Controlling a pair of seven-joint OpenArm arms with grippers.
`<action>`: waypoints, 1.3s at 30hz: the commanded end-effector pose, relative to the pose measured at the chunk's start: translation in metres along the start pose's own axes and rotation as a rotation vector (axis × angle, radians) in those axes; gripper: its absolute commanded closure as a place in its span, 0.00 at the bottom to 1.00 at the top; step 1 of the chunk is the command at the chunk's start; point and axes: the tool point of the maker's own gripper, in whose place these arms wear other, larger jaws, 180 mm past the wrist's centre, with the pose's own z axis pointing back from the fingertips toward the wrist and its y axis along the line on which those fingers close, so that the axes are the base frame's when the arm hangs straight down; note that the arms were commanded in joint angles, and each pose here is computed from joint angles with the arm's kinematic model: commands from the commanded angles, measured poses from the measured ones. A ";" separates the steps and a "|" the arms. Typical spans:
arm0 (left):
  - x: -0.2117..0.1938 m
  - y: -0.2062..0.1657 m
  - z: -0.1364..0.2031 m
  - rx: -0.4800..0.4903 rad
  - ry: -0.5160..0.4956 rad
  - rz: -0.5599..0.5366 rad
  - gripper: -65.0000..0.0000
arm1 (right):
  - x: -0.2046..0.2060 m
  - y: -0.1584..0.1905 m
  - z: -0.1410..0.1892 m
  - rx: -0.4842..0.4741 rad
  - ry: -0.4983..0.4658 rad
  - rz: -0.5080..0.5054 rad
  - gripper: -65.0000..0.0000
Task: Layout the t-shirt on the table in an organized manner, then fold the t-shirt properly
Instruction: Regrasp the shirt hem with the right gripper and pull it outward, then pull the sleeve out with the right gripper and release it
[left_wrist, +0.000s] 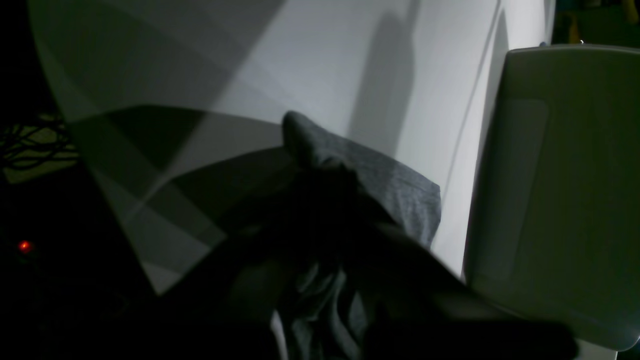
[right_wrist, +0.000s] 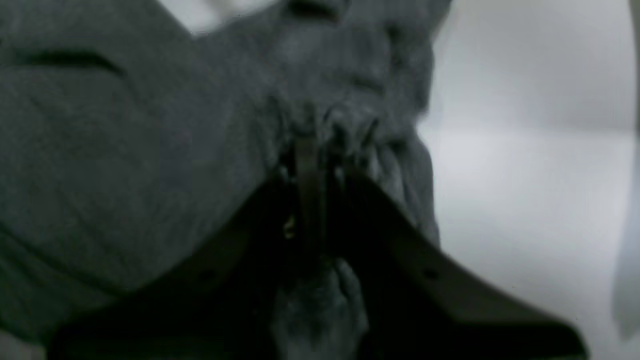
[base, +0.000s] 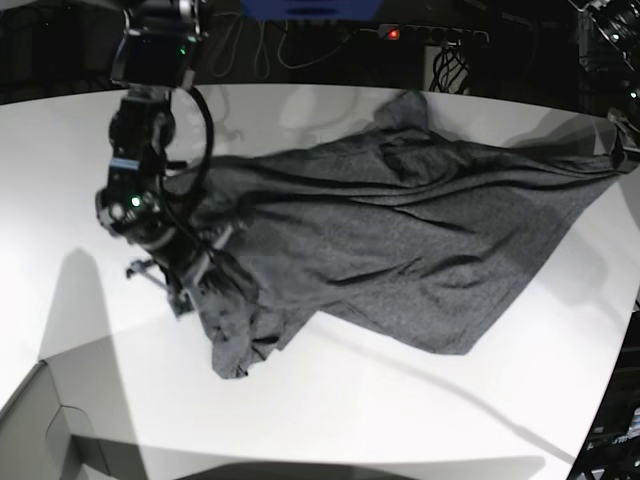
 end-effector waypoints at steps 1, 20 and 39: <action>0.004 -0.013 0.003 -0.036 0.018 0.026 1.00 | 0.015 -0.007 0.005 -0.015 -0.050 0.013 1.00; 0.002 -0.013 0.003 -0.034 0.022 0.026 1.00 | 0.063 -0.042 0.045 -0.141 -0.141 0.103 0.57; 0.001 -0.013 0.003 -0.036 0.024 0.024 1.00 | 0.071 0.021 -0.126 0.085 -0.015 -0.117 0.57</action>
